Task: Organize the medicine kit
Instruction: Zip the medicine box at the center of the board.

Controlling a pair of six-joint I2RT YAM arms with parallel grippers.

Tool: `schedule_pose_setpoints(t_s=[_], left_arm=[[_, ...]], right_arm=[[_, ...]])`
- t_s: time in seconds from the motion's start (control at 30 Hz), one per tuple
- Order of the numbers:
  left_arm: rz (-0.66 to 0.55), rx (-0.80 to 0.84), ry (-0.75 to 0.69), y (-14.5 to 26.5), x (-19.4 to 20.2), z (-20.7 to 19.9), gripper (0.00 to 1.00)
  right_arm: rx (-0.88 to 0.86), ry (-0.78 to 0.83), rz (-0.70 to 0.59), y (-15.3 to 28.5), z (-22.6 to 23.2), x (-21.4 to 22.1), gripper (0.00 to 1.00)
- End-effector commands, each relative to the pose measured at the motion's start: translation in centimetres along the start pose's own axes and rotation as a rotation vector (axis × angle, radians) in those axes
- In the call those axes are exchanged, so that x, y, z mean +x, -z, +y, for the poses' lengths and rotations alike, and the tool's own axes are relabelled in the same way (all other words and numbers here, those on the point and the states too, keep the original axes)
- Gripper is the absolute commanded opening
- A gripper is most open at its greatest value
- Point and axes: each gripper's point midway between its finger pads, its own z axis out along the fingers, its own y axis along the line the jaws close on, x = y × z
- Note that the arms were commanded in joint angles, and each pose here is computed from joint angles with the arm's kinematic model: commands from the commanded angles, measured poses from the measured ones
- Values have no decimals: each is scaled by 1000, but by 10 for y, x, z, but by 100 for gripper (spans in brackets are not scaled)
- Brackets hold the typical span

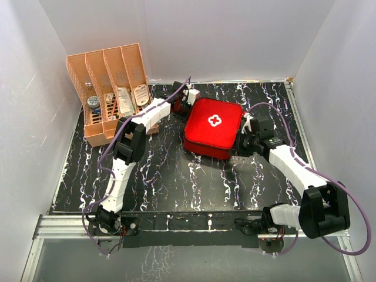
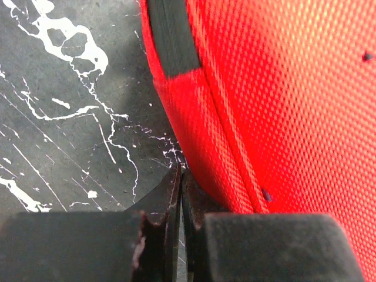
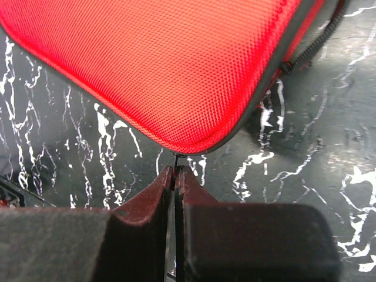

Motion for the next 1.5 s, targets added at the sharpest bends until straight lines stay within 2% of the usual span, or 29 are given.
schedule_pose_setpoints(t_s=[0.0, 0.37, 0.5, 0.67, 0.73, 0.9, 1.07, 1.2, 1.47], left_arm=[[-36, 138, -80, 4, -15, -39, 0], [-59, 299, -145, 4, -24, -78, 0], [-70, 218, -127, 4, -27, -61, 1], [-147, 119, -40, 36, -52, -13, 49], [-181, 70, 4, 59, -64, 4, 53], [-247, 7, 266, 126, -71, 28, 56], [-177, 154, 661, 177, -32, -17, 56], [-96, 227, 872, 188, 1, -46, 56], [-59, 194, 1039, 173, 12, -48, 59]], right_arm=[[-114, 32, -78, -5, 37, -18, 0], [-165, 63, -36, -22, 70, -4, 0], [-157, 62, -40, -25, 69, -5, 0], [-151, 60, -46, -26, 68, -6, 0], [-148, 59, -50, -26, 68, -7, 0], [-134, 56, -56, -27, 66, -9, 0], [-116, 61, -57, -29, 64, -13, 0], [-108, 63, -64, -30, 64, -17, 0], [-110, 59, -80, -36, 68, -29, 0]])
